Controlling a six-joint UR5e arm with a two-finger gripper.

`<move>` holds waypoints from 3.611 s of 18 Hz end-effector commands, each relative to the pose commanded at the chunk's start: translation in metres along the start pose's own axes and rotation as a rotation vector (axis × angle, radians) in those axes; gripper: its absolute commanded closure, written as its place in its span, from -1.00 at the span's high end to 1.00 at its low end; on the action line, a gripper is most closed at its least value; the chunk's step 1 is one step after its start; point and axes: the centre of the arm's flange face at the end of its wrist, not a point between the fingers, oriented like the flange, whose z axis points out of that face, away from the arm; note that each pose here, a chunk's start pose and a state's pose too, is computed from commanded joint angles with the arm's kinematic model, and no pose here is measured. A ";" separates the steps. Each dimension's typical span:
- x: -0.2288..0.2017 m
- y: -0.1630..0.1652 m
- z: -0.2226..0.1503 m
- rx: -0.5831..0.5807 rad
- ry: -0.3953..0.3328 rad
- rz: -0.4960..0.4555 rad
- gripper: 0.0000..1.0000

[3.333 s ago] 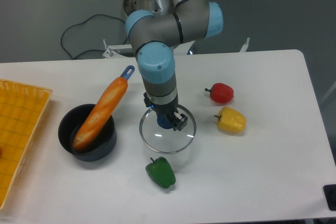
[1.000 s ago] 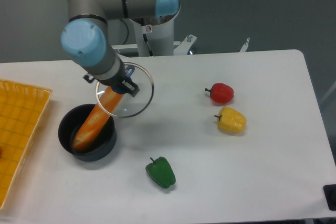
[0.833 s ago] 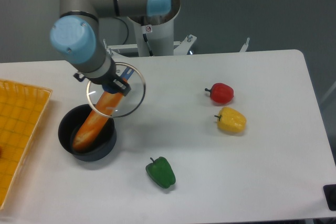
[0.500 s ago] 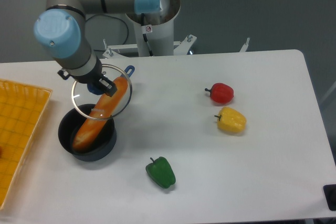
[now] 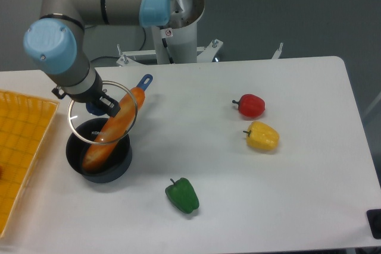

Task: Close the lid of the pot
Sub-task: 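Carry the glass lid up and over toward the dark pot, then lower the glass lid onto the pot rim beside the baguette, then adjust the lid on the pot, pressing it down against the baguette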

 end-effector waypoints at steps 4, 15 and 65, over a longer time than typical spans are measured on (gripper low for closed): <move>-0.001 -0.004 0.007 -0.012 0.004 -0.008 -0.05; 0.000 -0.030 0.026 0.029 -0.030 -0.031 -0.05; 0.012 -0.053 0.074 -0.035 -0.105 -0.003 -0.03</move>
